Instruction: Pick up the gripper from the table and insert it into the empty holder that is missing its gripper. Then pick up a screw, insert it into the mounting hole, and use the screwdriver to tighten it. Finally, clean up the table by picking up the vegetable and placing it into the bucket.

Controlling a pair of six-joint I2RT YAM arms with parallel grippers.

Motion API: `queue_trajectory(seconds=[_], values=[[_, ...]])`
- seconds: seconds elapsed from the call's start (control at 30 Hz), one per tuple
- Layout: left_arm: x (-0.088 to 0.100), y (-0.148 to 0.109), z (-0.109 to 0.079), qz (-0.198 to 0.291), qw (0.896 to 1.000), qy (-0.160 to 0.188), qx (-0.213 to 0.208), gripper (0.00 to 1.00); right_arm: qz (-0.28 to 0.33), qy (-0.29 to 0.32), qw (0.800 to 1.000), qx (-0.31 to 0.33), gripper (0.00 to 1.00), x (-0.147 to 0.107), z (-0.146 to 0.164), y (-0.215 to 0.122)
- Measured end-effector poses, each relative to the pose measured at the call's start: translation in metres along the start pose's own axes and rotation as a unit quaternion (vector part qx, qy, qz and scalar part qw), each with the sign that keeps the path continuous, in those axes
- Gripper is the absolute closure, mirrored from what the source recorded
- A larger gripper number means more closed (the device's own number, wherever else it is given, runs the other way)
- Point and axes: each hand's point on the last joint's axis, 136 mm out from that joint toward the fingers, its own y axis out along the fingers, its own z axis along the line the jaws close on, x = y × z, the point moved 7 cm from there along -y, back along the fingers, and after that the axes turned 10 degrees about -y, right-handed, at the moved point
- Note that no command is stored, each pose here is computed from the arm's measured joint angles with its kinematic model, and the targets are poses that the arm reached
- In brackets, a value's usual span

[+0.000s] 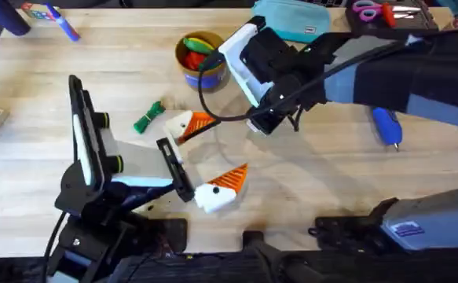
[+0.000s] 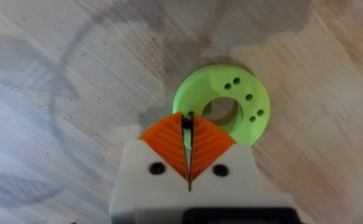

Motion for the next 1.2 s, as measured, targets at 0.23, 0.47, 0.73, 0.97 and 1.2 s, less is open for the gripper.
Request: queue_trajectory(seconds=[0.23,0.47,0.73,0.97,1.2], values=[[0.000,0.000,0.000,0.000,1.000,0.000,0.000,0.009,0.000,0.000,1.000,0.000,0.995,0.000,0.000,0.000],[0.000,0.000,0.000,0.000,1.000,0.000,0.000,0.009,0.002,0.000,1.000,-0.005,0.995,0.000,-0.001,-0.001],[0.000,0.000,0.000,0.000,1.000,0.000,0.000,0.009,-0.021,0.002,1.000,-0.018,0.995,0.010,-0.006,-0.016],[0.000,0.000,0.000,0.000,1.000,0.000,0.000,0.009,-0.041,0.004,0.999,-0.023,0.995,0.012,-0.008,-0.029],[0.000,0.000,0.000,0.000,1.000,0.000,0.000,0.009,-0.061,0.005,0.998,-0.029,0.995,0.012,-0.009,-0.044]])
